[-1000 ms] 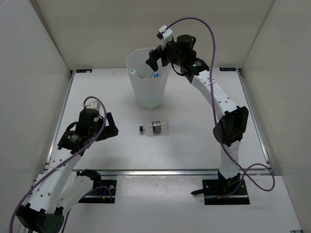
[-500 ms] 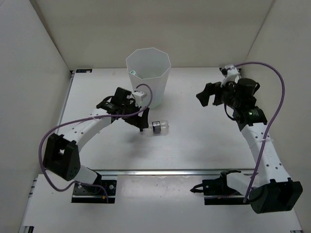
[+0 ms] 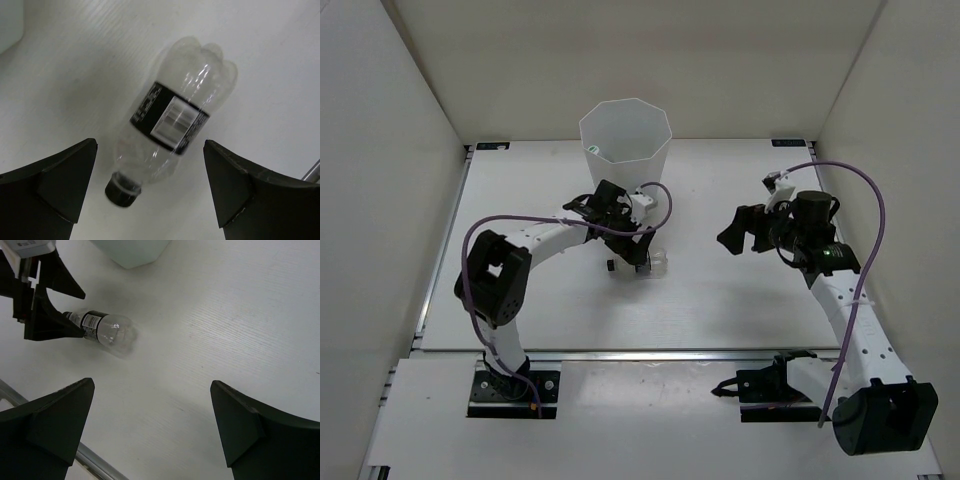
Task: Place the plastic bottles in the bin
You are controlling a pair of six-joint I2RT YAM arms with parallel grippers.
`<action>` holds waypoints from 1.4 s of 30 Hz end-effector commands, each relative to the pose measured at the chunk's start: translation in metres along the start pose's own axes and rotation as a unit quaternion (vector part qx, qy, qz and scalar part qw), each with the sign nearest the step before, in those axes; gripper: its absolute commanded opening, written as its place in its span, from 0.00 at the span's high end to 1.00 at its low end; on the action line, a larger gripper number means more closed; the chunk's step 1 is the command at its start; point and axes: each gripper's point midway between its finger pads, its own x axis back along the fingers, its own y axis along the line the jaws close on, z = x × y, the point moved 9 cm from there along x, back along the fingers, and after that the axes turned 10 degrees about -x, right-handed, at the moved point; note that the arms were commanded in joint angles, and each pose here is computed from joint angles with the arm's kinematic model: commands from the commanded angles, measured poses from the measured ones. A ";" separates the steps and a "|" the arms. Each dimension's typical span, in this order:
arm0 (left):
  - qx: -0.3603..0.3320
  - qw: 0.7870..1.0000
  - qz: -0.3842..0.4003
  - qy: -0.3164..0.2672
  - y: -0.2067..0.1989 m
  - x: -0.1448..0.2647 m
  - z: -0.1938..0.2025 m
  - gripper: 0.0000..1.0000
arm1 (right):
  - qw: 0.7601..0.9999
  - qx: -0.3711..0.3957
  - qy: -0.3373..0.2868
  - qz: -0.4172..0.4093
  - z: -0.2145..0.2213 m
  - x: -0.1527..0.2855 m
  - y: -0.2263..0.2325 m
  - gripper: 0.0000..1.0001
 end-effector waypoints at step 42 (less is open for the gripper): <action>0.079 0.875 -0.335 -0.339 0.054 0.173 -0.228 0.11 | 0.992 -0.029 -0.106 0.058 0.012 0.039 -0.017 0.01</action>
